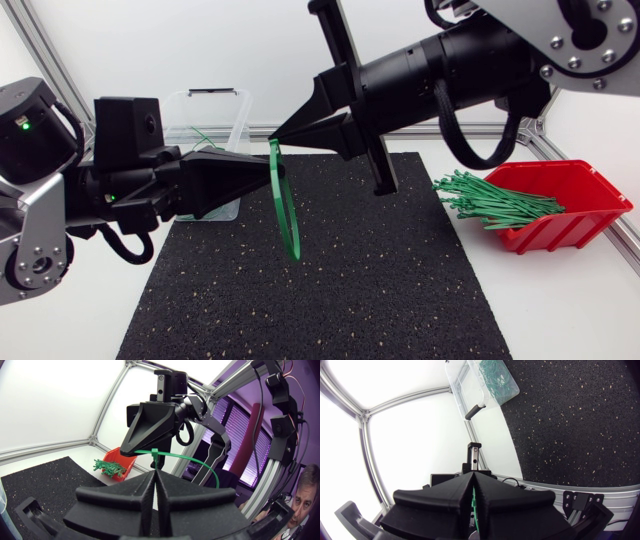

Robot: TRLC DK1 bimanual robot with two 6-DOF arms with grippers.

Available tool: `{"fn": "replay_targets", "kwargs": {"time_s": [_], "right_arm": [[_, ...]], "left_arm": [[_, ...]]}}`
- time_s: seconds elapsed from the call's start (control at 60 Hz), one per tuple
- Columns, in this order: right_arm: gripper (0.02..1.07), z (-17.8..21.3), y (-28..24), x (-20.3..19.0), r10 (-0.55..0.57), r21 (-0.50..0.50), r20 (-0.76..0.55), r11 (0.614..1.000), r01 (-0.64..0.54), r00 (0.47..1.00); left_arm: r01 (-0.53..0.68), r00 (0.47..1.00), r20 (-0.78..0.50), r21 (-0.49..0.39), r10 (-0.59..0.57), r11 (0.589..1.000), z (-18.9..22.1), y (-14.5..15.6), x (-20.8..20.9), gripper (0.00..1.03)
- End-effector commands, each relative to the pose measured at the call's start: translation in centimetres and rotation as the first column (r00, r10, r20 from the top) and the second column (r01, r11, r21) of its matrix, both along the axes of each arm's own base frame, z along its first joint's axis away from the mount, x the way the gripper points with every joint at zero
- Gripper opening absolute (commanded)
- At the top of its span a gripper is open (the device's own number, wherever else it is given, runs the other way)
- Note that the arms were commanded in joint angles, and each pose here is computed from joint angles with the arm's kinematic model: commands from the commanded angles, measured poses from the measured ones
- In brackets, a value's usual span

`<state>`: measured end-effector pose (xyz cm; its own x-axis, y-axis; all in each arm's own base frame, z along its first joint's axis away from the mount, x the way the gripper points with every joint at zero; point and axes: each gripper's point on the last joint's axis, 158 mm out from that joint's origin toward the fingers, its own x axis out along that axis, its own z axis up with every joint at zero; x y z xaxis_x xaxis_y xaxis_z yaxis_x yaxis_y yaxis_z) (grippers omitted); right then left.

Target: Take a green cable tie from the red box, thread the tail through the head to close it, then place it in the transparent bin on the left.

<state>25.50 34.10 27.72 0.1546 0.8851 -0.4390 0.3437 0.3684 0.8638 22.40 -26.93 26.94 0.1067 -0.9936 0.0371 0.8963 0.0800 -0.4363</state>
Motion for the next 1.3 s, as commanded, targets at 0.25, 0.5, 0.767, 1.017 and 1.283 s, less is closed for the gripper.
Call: {"fn": "replay_targets", "kwargs": {"time_s": [0.25,0.5,0.767,1.017,1.283], "right_arm": [[0.08,-0.7,0.2,0.4,-0.004,-0.022,-0.003,1.0,0.004,1.0],[0.08,-3.7,0.6,1.9,-0.023,-0.078,-0.042,0.997,0.02,0.999],[0.08,-6.7,0.5,3.2,-0.07,-0.151,-0.08,0.987,0.058,0.994],[0.08,-7.1,0.8,3.2,-0.065,-0.161,-0.089,0.986,0.05,0.994],[0.41,-3.1,0.9,1.6,-0.008,-0.132,0.06,0.991,0.016,0.998]], "left_arm": [[0.023,0.999,0.041,-0.012,-0.022,1.0,0.6,0.2,-1.5,0.04],[0.048,0.997,0.06,-0.022,-0.047,0.999,1.3,0.4,-2.7,0.04],[0.068,0.995,0.068,-0.023,-0.066,0.997,1.5,0.3,-3.4,0.04],[0.067,0.996,0.068,-0.023,-0.065,0.998,1.5,0.4,-3.3,0.04],[0.041,0.998,0.051,-0.015,-0.041,0.999,1.0,0.7,-2.2,0.04]]}}
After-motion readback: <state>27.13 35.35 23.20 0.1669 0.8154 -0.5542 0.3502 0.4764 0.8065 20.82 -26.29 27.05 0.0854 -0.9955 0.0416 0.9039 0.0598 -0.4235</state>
